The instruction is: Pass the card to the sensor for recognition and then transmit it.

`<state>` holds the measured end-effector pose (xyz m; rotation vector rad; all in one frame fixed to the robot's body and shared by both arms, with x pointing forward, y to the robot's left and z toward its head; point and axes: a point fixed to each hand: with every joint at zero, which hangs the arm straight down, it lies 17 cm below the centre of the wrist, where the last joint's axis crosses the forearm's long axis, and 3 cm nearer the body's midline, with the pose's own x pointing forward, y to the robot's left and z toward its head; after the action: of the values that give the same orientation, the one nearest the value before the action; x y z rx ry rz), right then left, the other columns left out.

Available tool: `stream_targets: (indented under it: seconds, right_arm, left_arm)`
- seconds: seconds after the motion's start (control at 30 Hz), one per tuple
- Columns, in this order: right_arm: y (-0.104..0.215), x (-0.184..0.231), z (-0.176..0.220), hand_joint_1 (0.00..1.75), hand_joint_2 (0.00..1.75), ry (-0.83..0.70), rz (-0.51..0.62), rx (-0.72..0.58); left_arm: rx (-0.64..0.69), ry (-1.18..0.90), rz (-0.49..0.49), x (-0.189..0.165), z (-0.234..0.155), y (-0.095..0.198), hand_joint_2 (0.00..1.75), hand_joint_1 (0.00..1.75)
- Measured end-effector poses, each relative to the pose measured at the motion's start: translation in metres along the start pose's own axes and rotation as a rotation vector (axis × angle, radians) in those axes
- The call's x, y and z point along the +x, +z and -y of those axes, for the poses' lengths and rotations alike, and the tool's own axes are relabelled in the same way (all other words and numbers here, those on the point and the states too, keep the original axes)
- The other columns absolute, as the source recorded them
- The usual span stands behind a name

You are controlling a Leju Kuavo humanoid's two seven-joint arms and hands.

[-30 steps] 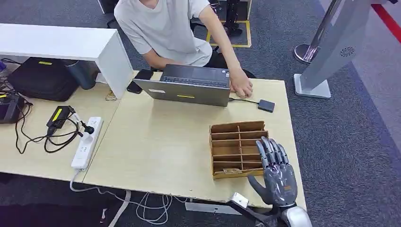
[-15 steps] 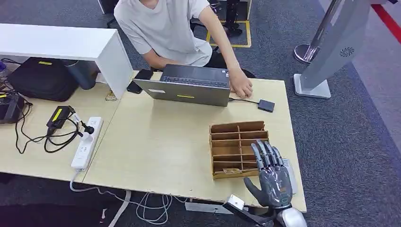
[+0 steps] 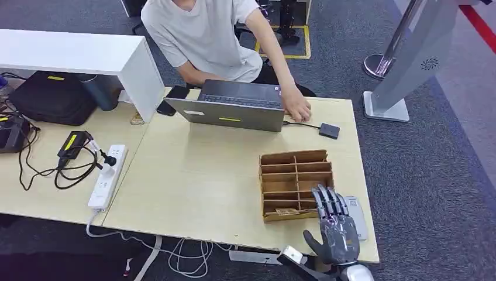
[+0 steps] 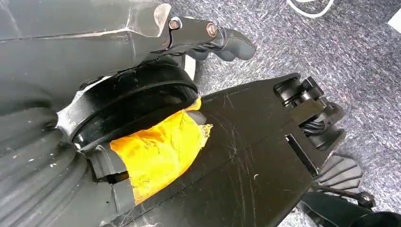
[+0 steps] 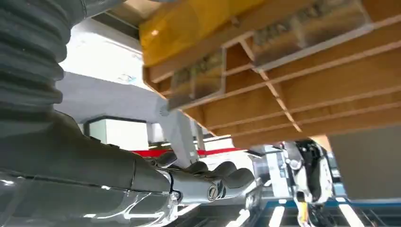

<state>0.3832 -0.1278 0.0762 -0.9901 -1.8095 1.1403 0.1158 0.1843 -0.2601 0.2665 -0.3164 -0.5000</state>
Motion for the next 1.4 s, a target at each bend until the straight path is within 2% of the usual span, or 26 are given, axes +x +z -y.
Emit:
stream_targets:
  seconds: [0.53,0.9,1.4]
  right_arm:
    - [0.016,-0.027,-0.018,0.0,1.75,0.014,-0.075,0.044]
    - [-0.007,-0.026,-0.007,0.0,1.75,0.009,-0.073,0.004]
    - [-0.012,-0.027,-0.004,0.0,1.75,-0.001,-0.079,-0.007]
  left_arm:
    - [0.0,0.0,0.0,0.0,0.0,0.0,1.75,0.0]
    - [0.0,-0.006,0.003,0.0,0.0,0.0,1.75,0.0]
    - [0.001,-0.008,0.003,0.0,0.0,0.0,1.75,0.0]
